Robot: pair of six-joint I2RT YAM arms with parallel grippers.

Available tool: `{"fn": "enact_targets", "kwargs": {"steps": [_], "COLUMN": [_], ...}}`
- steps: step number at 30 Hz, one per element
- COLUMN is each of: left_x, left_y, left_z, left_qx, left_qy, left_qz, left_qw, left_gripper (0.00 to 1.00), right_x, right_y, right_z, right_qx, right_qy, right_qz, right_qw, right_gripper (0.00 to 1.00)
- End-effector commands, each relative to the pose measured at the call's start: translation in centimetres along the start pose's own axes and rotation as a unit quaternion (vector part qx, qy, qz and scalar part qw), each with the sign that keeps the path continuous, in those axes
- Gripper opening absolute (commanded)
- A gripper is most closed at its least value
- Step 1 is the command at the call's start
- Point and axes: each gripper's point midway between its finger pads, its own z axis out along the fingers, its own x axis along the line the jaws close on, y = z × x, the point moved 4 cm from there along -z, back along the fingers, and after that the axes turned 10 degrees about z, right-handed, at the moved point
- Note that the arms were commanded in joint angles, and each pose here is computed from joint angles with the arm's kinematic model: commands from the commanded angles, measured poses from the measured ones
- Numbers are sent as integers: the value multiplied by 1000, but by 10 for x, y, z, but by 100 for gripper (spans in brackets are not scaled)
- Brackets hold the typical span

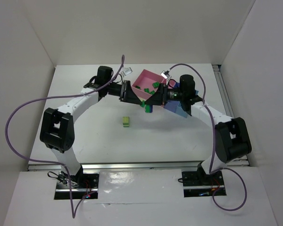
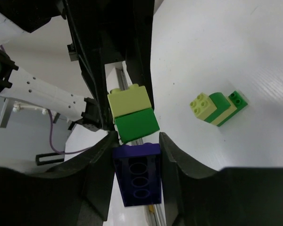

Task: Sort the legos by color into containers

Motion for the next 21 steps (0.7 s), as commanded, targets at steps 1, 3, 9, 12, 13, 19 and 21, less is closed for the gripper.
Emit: {"fn": "enact_targets", "kwargs": {"steps": [1,3,9,12,13,19,21], "left_x": [-9,-9,-5,0,5,45,58], "left_y": [8,8,10,12,11,9,-4], "left_z": [2,2,3,5,5,-6,-6], "left_qx": [-1,-1,-2,-4,-6,-1,18], "left_qy": [-15,-15,-5,4,23,135,161], "left_qz": [36,36,33,33,28,-24,-48], "left_qw": [999,999,999,999,999,991,986], "left_gripper": [0,0,0,0,0,0,0], "right_x": [23,21,7,-12,-23,-57,-82], "right_y": [15,12,10,10,11,20,13], "right_z": [6,5,4,0,-5,-19,-27], "right_qx": [2,3,-13,-40,-54,-106,-103], "right_qy": [34,32,-18,-92,-118,-240,-309], "right_qz": [-55,-51,-27,-9,3,43,68], "right_qw": [998,998,999,995,992,964,943], "right_gripper": [44,35,25,25,25,25,25]}}
